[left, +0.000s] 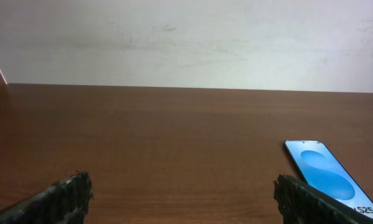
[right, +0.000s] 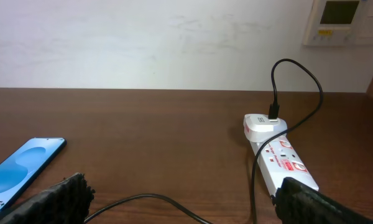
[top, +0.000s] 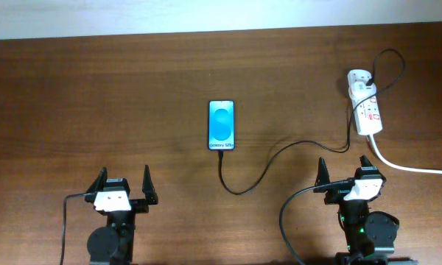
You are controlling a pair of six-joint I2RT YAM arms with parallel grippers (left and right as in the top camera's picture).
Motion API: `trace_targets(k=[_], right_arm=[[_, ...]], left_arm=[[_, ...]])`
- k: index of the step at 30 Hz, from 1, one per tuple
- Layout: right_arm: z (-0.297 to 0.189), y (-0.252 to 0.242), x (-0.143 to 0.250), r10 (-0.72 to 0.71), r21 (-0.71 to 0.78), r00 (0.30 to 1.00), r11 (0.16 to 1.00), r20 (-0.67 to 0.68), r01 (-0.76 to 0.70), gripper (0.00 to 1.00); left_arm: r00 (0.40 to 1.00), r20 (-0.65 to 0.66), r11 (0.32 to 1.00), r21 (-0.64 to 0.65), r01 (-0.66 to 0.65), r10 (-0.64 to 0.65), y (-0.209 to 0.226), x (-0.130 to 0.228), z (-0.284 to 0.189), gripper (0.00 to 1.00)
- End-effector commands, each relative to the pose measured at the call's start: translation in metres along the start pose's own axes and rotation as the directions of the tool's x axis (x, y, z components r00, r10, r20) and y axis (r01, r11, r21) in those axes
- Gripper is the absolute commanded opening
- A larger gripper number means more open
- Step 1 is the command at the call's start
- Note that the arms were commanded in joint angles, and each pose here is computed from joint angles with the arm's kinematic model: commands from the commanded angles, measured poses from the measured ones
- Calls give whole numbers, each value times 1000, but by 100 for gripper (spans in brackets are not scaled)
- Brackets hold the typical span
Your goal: Plug charger to phone and switch on socket
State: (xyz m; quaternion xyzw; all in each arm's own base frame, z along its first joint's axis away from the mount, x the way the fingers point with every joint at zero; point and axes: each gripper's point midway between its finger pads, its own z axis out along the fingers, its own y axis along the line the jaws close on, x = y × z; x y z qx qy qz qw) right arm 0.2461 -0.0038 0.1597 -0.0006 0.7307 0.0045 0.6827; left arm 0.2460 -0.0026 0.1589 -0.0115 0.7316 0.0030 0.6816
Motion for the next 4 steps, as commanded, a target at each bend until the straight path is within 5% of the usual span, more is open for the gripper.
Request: trace_targets(k=[1,4], right_arm=[[0,1,3,4,0,1000,1000,-5,-4,98],[0,1,3,4,0,1000,1000,-5,-4,98]], left_arm=[[1000,-4,1000,11,-12,12,-1,1,0,99],[1000,-4,1000,11,-12,12,-1,1,0,99]])
